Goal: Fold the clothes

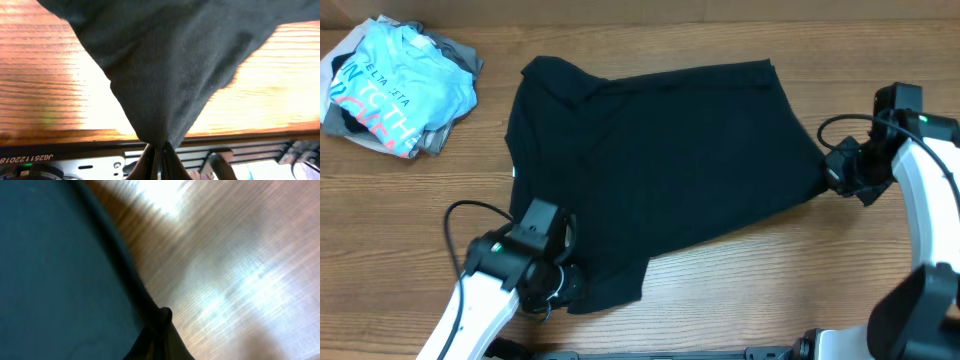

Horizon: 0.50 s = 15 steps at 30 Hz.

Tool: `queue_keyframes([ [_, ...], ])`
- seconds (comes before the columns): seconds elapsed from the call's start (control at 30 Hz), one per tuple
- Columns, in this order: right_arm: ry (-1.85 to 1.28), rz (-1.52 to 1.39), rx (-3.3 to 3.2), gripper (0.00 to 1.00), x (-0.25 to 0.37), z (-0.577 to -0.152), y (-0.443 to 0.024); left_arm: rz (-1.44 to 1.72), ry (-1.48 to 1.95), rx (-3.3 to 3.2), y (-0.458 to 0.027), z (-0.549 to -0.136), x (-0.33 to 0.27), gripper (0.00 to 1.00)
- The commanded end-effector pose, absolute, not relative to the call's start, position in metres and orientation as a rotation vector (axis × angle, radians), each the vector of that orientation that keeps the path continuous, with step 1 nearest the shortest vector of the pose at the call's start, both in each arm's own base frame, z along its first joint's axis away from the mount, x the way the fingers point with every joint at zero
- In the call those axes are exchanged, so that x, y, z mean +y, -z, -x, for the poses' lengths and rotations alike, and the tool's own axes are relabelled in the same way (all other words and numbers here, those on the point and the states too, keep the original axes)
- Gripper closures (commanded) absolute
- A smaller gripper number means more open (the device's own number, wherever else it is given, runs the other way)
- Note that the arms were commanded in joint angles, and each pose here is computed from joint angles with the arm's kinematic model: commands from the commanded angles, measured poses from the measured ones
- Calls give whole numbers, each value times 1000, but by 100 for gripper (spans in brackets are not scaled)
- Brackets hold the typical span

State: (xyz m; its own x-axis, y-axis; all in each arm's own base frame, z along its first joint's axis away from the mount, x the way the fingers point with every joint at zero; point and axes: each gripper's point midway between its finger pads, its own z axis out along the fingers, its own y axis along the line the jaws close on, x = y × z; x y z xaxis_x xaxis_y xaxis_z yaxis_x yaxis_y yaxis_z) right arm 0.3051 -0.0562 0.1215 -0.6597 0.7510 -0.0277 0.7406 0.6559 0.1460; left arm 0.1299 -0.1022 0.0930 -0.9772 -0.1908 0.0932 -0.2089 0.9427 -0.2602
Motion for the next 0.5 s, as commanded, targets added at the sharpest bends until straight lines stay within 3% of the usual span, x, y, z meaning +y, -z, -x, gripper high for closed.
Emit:
queue_keyframes([
  [0.0,-92,-1349,2721,96,-64,-293,-133,-329,-455,-3095,-110,-128,-98,96],
  [0.47,-3,-1380,2635,96,-63,-234,-187,-399,-399,-3027,-120,-85,-81,96],
])
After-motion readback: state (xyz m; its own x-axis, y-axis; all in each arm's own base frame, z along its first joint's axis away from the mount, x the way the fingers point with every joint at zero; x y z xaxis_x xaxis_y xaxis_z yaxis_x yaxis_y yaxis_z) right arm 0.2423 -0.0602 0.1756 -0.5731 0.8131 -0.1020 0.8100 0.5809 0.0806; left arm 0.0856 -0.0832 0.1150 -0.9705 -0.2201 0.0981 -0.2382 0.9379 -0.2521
